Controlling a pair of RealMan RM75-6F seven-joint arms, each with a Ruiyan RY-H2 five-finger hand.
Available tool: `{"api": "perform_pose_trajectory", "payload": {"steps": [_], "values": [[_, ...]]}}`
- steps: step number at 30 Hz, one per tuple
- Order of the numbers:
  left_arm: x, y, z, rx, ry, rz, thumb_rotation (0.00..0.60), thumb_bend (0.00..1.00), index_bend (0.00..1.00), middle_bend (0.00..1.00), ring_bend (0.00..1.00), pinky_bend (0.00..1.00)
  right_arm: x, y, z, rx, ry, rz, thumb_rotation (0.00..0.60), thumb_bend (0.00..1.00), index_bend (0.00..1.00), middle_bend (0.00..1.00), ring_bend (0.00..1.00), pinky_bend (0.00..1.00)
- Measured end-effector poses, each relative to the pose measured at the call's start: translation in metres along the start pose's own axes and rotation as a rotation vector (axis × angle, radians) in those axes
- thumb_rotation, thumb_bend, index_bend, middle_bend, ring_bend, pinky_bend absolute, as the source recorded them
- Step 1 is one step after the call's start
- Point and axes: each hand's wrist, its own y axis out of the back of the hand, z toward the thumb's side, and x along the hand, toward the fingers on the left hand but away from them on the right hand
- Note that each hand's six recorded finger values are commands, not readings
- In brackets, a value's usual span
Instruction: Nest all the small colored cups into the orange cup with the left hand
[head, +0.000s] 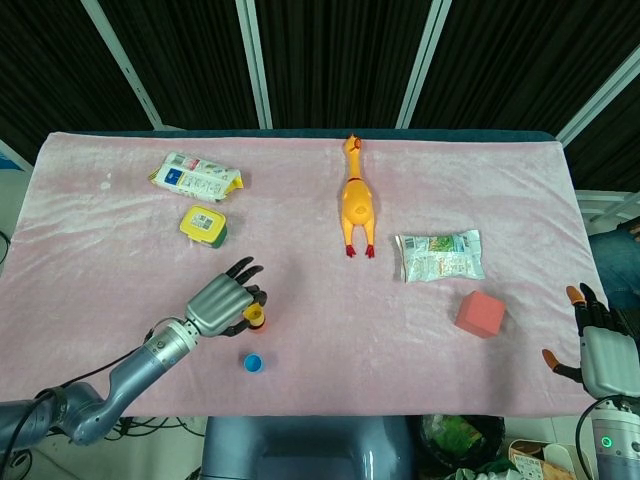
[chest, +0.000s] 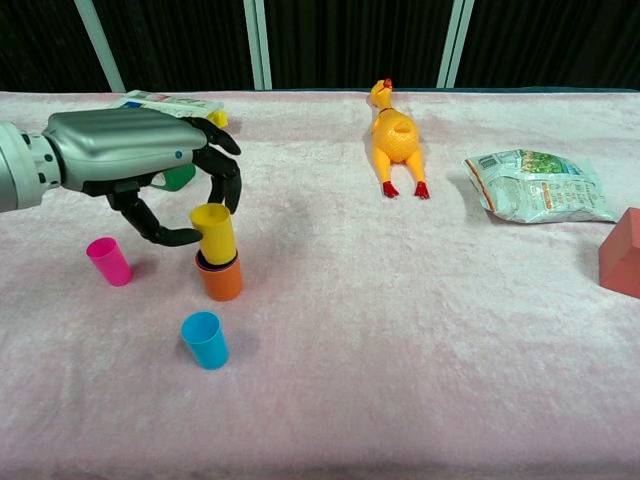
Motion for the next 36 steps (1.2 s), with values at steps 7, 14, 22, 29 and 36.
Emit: {"api": "perform_pose_trajectory", "payload": {"steps": [7, 14, 22, 29, 36], "values": [[0.001, -0.006, -0.001, 0.012, 0.002, -0.026, 0.6, 0.37, 0.41, 0.47, 0.08, 0.0, 0.0, 0.0, 0.0, -0.001, -0.001, 0.001, 0.6, 0.13, 0.0, 0.02, 0.11, 0.16], [0.001, -0.01, -0.002, 0.047, 0.021, -0.041, 0.6, 0.26, 0.22, 0.26, 0.03, 0.0, 0.0, 0.0, 0.0, 0.0, -0.003, 0.003, 0.6, 0.13, 0.0, 0.02, 0.11, 0.16], [-0.009, -0.004, 0.006, 0.019, 0.005, -0.03, 0.6, 0.26, 0.19, 0.2, 0.02, 0.0, 0.0, 0.0, -0.001, -0.002, -0.008, 0.005, 0.6, 0.13, 0.0, 0.02, 0.11, 0.17], [-0.023, -0.001, 0.014, 0.018, -0.031, -0.007, 0.6, 0.26, 0.21, 0.25, 0.02, 0.0, 0.0, 0.0, -0.001, 0.0, -0.009, 0.006, 0.6, 0.13, 0.0, 0.02, 0.11, 0.16], [-0.041, -0.009, 0.029, 0.009, -0.102, -0.007, 0.6, 0.26, 0.21, 0.27, 0.02, 0.0, 0.001, 0.0, -0.001, 0.001, -0.009, 0.006, 0.6, 0.13, 0.0, 0.02, 0.11, 0.16]]}}
